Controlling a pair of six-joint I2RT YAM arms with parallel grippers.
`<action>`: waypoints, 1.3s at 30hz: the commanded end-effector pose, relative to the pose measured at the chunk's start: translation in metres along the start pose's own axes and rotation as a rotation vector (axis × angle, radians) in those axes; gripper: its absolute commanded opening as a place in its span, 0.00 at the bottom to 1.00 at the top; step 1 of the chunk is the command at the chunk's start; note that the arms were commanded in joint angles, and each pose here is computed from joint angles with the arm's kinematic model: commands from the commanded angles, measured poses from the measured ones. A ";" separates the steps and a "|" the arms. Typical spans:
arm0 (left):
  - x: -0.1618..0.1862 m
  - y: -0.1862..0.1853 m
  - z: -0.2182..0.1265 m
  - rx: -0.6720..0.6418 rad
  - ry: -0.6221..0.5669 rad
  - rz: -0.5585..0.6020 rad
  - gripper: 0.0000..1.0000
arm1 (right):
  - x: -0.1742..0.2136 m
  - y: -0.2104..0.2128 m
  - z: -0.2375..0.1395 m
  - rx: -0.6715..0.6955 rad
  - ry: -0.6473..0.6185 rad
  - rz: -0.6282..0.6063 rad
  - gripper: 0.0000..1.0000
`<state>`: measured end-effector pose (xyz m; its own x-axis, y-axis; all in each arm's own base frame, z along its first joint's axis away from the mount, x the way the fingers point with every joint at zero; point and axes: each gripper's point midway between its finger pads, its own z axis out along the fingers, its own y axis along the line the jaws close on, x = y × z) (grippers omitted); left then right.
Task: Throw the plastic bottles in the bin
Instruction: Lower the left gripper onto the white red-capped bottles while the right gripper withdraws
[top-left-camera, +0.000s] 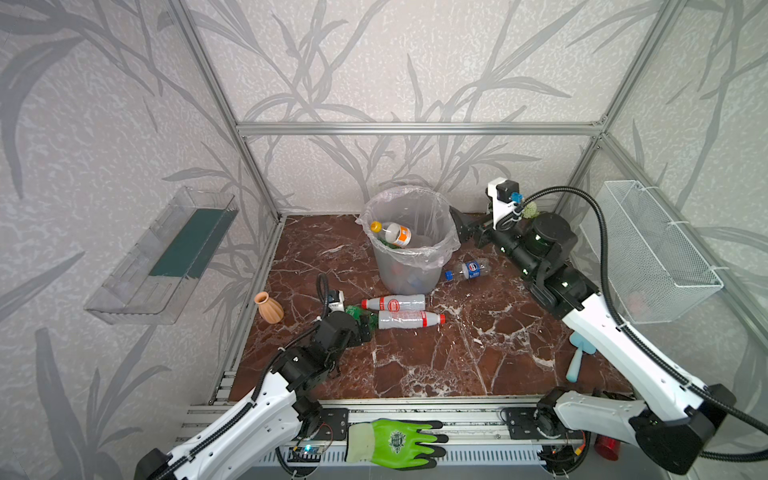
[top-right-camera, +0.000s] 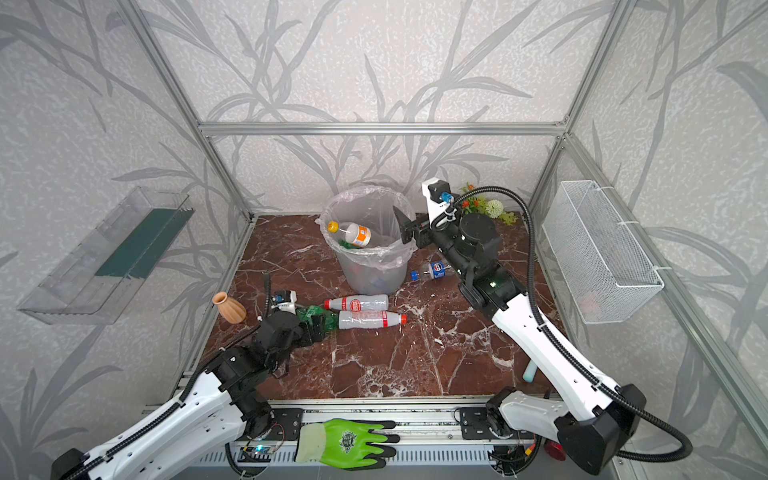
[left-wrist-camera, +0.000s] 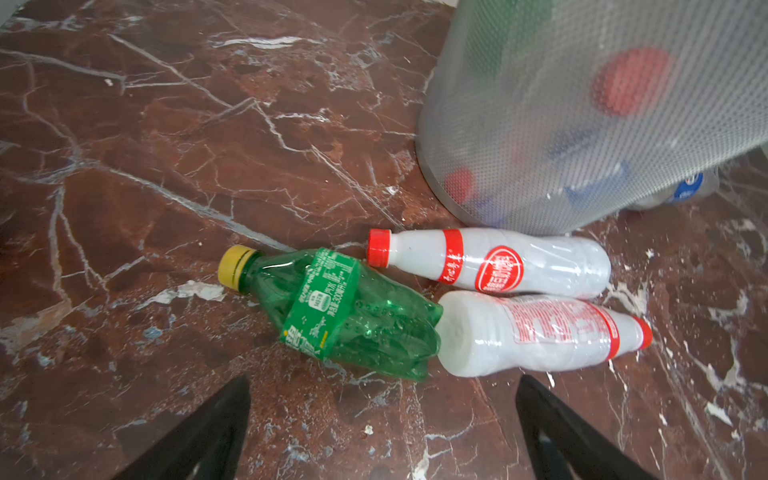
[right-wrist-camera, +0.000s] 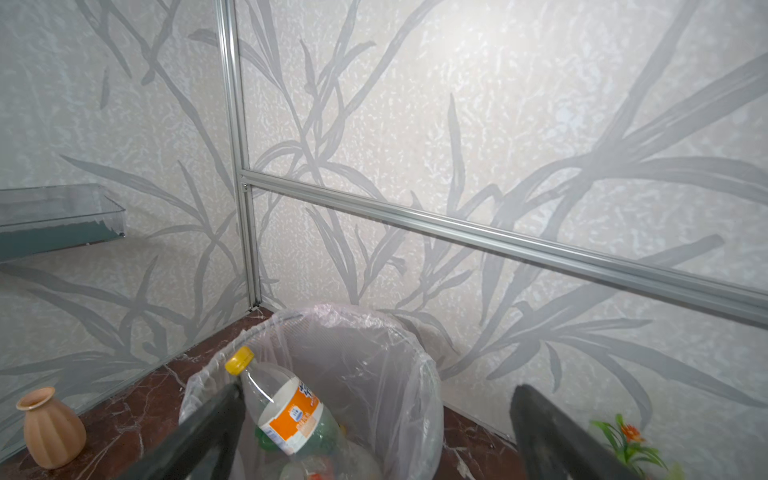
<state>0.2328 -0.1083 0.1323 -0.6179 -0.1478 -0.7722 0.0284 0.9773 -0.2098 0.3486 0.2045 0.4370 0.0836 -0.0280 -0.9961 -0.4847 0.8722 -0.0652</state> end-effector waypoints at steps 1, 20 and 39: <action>-0.020 -0.025 -0.007 0.041 -0.060 0.122 0.99 | 0.056 -0.011 -0.007 0.046 0.131 0.017 0.99; 0.026 -0.132 0.022 0.270 0.159 0.731 0.97 | 0.217 -0.063 -0.102 0.251 0.385 0.285 0.99; 0.054 -0.132 0.084 0.100 0.306 0.995 0.97 | 0.254 -0.074 -0.125 0.299 0.421 0.382 0.99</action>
<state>0.2537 -0.2574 0.0641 -0.4767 0.7503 -0.4580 0.6936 0.6411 0.3285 0.2969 0.0713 0.1764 -0.4428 0.1627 -0.8817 -0.1336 0.9604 0.2444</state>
